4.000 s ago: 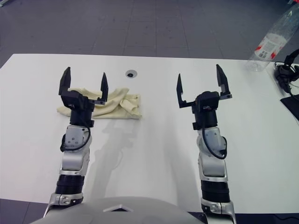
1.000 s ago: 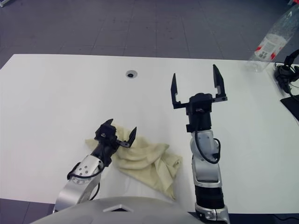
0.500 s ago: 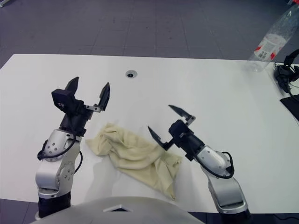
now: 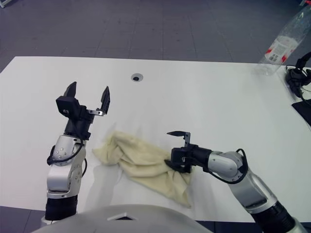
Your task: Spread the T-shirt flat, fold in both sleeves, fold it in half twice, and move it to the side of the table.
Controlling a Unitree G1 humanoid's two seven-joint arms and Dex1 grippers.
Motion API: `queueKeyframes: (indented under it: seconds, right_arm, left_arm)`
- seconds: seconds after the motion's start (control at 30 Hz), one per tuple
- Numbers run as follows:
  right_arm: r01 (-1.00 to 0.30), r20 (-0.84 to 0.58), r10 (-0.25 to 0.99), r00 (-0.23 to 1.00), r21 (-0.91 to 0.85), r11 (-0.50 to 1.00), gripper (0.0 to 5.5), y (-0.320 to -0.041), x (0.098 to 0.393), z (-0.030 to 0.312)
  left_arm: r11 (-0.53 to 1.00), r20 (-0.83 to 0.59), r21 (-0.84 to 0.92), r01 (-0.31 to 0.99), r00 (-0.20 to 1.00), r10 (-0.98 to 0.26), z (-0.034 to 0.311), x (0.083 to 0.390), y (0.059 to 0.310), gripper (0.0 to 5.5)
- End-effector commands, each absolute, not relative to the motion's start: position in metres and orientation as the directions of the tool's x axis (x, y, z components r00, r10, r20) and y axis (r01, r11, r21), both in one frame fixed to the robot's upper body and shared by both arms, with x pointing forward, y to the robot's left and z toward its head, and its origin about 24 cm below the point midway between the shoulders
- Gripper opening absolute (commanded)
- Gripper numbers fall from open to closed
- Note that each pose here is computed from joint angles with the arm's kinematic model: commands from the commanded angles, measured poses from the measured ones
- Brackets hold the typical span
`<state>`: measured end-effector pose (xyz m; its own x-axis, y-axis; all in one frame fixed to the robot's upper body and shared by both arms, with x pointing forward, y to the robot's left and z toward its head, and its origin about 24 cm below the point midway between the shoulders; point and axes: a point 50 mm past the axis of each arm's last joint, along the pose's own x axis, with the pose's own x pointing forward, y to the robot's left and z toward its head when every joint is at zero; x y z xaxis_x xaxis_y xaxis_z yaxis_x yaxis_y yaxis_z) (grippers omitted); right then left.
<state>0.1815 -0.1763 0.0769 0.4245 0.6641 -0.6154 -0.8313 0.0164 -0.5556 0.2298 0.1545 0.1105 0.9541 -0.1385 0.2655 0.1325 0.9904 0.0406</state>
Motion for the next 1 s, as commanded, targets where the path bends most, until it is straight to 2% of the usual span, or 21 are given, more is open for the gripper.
queueKeyframes:
  seconds: [0.03,0.23,0.33,0.5,0.63,0.83,1.0]
  right_arm:
    - [-0.872,-0.805,0.443,0.395,-0.480,-0.097,5.39,-0.222,0.188,0.056]
    - [-0.694,-0.701,0.491,0.517,-0.679,-0.238,5.39,-0.236,0.222,0.080]
    - [-0.629,-0.662,0.526,0.534,-0.727,-0.276,5.39,-0.237,0.232,0.087]
    - [-0.646,-0.588,0.663,0.462,-0.736,-0.203,5.39,-0.220,0.222,0.096]
    - [-0.652,-0.577,0.706,0.410,-0.727,-0.216,5.39,-0.213,0.215,0.101]
    - [-0.581,-0.458,0.775,0.436,-0.801,-0.147,5.39,-0.205,0.221,0.126]
    - [-0.588,-0.381,0.772,0.509,-0.808,-0.011,5.39,-0.210,0.231,0.143]
  left_arm:
    - [0.991,0.273,0.041,0.129,0.952,-0.135,0.109,0.232,0.151,5.40]
    - [0.989,0.263,0.045,0.139,0.954,-0.146,0.102,0.232,0.146,5.40]
    - [0.987,0.253,0.053,0.152,0.954,-0.161,0.099,0.231,0.144,5.40]
    - [0.964,0.181,0.075,0.254,0.948,-0.264,0.087,0.230,0.134,5.40]
    - [0.934,0.136,0.103,0.341,0.926,-0.353,0.081,0.230,0.128,5.40]
    - [0.873,0.067,0.134,0.470,0.874,-0.481,0.074,0.234,0.122,5.40]
    - [0.751,-0.026,0.160,0.640,0.763,-0.645,0.066,0.235,0.116,5.40]
